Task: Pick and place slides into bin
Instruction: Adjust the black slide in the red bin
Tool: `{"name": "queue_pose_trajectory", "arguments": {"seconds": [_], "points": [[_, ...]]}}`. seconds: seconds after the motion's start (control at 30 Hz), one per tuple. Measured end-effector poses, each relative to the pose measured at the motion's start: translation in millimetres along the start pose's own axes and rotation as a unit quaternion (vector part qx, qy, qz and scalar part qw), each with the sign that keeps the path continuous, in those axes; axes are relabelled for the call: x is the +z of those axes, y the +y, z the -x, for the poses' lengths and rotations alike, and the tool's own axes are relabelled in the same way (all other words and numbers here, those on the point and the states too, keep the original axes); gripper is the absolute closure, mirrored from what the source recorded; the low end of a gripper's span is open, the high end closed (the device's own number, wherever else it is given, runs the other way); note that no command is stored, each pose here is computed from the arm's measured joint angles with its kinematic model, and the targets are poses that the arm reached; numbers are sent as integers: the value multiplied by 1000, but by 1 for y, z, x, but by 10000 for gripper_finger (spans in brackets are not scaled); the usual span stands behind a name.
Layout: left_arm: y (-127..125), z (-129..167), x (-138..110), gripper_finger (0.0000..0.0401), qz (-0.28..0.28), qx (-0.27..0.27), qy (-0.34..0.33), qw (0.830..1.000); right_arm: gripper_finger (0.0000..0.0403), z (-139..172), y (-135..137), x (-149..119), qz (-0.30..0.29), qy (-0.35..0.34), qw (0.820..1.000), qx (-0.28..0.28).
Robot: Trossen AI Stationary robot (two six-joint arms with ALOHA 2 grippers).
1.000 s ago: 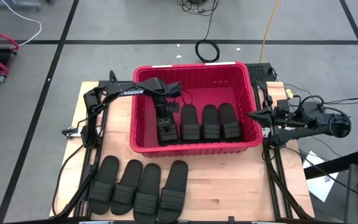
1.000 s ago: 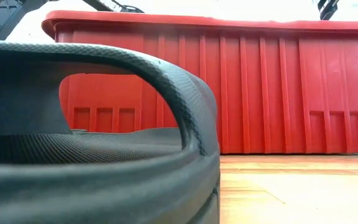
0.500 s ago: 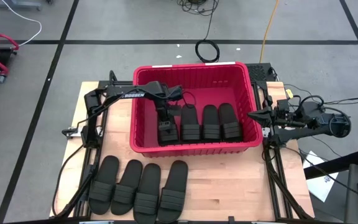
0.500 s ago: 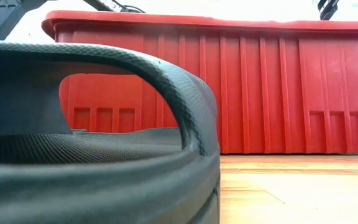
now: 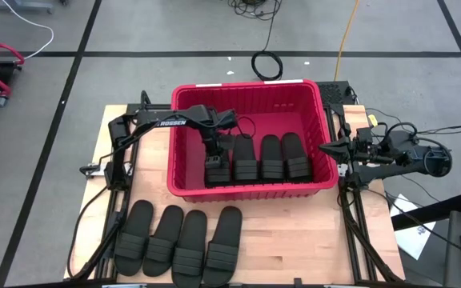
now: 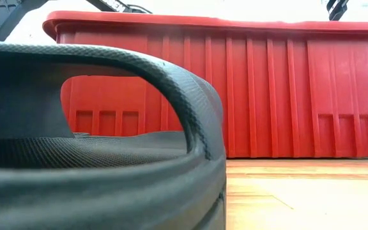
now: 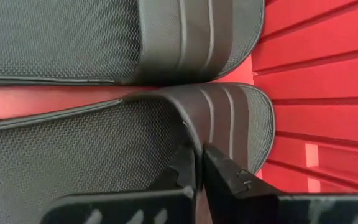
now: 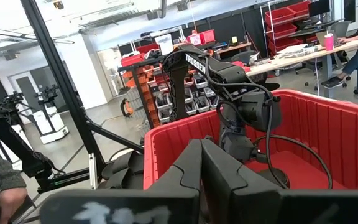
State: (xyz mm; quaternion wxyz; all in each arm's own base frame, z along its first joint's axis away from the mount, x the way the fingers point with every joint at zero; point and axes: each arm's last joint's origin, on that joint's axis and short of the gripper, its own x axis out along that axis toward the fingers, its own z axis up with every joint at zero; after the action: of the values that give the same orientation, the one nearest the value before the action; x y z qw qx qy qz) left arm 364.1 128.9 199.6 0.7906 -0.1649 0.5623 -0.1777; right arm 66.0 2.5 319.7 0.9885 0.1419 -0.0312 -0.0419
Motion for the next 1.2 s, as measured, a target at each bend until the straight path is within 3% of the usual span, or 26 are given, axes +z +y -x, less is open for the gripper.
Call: {"name": "queue_pose_trajectory", "arguments": {"seconds": [0.47,0.9,1.07,1.2], "points": [[-1,0,0,351,39,-4,0,999,403,0,0,-1,2,7,1000,-2],[-2,-1,0,168,82,-16,-1,997,403,0,0,-1,3,7,1000,-2],[-5,3,-1,120,86,-17,3,996,403,0,0,-1,3,7,1000,-2],[-10,20,6,93,47,4,0,999,403,0,0,-1,4,7,1000,-2]]}}
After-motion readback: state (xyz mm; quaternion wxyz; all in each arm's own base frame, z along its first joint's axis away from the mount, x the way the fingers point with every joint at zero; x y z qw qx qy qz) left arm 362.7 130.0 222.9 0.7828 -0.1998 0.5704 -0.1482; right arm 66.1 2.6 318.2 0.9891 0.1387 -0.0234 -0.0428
